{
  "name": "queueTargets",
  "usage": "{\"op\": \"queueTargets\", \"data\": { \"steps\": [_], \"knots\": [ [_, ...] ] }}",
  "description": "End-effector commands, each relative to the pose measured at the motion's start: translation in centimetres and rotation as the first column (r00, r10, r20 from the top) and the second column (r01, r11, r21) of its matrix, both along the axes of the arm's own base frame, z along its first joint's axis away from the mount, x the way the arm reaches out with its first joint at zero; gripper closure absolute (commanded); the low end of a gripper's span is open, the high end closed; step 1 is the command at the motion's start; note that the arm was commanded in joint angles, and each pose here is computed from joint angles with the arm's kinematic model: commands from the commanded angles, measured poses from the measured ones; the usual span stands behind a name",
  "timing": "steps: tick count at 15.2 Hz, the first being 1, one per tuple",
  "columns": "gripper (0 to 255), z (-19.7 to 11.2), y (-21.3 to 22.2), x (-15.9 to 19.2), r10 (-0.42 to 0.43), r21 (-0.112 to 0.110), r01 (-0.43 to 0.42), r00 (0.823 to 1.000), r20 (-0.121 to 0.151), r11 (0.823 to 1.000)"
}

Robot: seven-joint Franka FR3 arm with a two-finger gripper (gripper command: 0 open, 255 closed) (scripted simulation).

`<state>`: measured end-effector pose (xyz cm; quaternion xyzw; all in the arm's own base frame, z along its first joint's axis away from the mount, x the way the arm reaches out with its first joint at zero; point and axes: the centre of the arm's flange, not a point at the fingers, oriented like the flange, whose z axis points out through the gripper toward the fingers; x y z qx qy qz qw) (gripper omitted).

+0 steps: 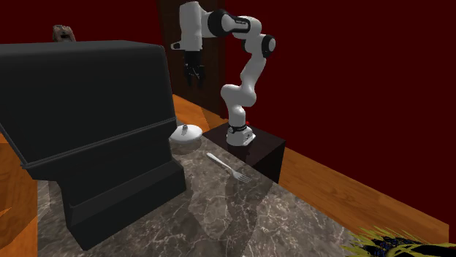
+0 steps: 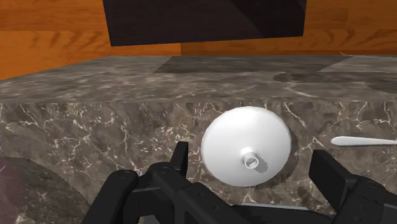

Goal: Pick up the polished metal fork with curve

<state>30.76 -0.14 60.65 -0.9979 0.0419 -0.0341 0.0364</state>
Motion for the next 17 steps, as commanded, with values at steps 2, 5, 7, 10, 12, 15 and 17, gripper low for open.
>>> {"op": "queueTargets", "data": {
  "steps": [2,5,7,10,12,15,17],
  "knots": [
    [0,-0.5,0.7,1.0,0.04,-0.002,-0.04,0.999,0.001,0.999],
    [0,-1.9,3.0,3.9,0.157,-0.007,-0.157,0.988,0.005,0.988],
    [0,-2.9,4.7,5.7,0.235,-0.01,-0.235,0.972,0.007,0.972],
    [0,-4.3,7.5,8.2,0.348,-0.016,-0.348,0.937,0.01,0.937],
    [0,-5.3,9.5,9.6,0.421,-0.02,-0.421,0.907,0.011,0.907],
    [0,-6.7,12.7,11.4,0.526,-0.026,-0.525,0.851,0.013,0.85],
    [0,-7.7,15.0,12.4,0.591,-0.03,-0.591,0.806,0.013,0.806]
  ]
}}
